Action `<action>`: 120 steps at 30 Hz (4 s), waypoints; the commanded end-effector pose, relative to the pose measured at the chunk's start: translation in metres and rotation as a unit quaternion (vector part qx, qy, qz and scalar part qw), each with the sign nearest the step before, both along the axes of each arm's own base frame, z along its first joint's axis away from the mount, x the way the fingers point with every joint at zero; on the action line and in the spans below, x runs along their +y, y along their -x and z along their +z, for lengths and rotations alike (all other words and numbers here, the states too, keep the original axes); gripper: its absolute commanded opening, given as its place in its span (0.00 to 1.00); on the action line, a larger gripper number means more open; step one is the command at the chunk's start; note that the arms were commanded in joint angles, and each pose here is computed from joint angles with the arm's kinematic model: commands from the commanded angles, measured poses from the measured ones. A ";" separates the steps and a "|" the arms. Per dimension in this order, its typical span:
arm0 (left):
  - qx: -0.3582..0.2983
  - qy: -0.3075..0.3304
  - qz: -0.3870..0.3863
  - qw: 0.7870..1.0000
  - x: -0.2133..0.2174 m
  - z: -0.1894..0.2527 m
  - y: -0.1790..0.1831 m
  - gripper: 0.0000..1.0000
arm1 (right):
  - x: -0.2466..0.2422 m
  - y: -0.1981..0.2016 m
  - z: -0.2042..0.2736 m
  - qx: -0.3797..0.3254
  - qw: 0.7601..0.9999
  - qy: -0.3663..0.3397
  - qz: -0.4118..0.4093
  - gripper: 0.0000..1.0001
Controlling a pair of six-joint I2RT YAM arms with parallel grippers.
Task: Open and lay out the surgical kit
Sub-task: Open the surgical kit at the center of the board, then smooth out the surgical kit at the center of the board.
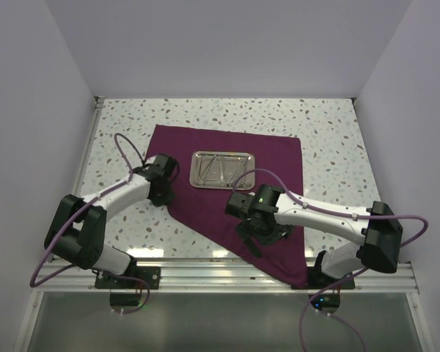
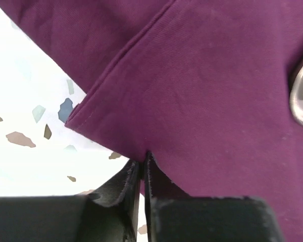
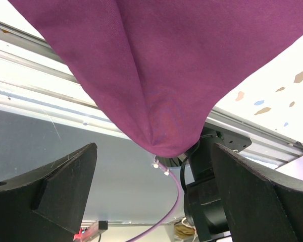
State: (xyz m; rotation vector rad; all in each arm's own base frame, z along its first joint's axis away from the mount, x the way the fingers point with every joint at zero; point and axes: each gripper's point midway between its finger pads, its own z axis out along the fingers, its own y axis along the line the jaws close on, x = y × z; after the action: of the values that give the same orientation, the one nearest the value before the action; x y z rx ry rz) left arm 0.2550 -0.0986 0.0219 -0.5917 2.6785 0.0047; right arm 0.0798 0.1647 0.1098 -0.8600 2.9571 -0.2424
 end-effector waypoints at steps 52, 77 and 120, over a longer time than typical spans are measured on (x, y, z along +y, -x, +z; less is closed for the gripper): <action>-0.095 -0.076 -0.034 0.992 0.061 0.095 -0.288 0.99 | -0.066 -0.382 -0.052 -0.117 0.898 -0.092 -0.414 0.98; -0.102 0.108 -0.148 0.978 0.046 -0.034 -0.329 0.73 | -0.112 -0.435 -0.127 -0.124 0.850 -0.131 -0.494 0.71; -0.420 -0.005 -0.032 0.907 0.138 0.105 -0.475 0.05 | -0.190 -0.599 -0.067 -0.417 0.703 -0.194 -0.542 0.06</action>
State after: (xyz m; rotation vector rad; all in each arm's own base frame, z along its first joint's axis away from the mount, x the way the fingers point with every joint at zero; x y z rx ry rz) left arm 0.6978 -0.0204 0.0609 -0.3039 2.1084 -0.3365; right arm 0.6567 0.0338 0.0315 0.7943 2.2570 0.1435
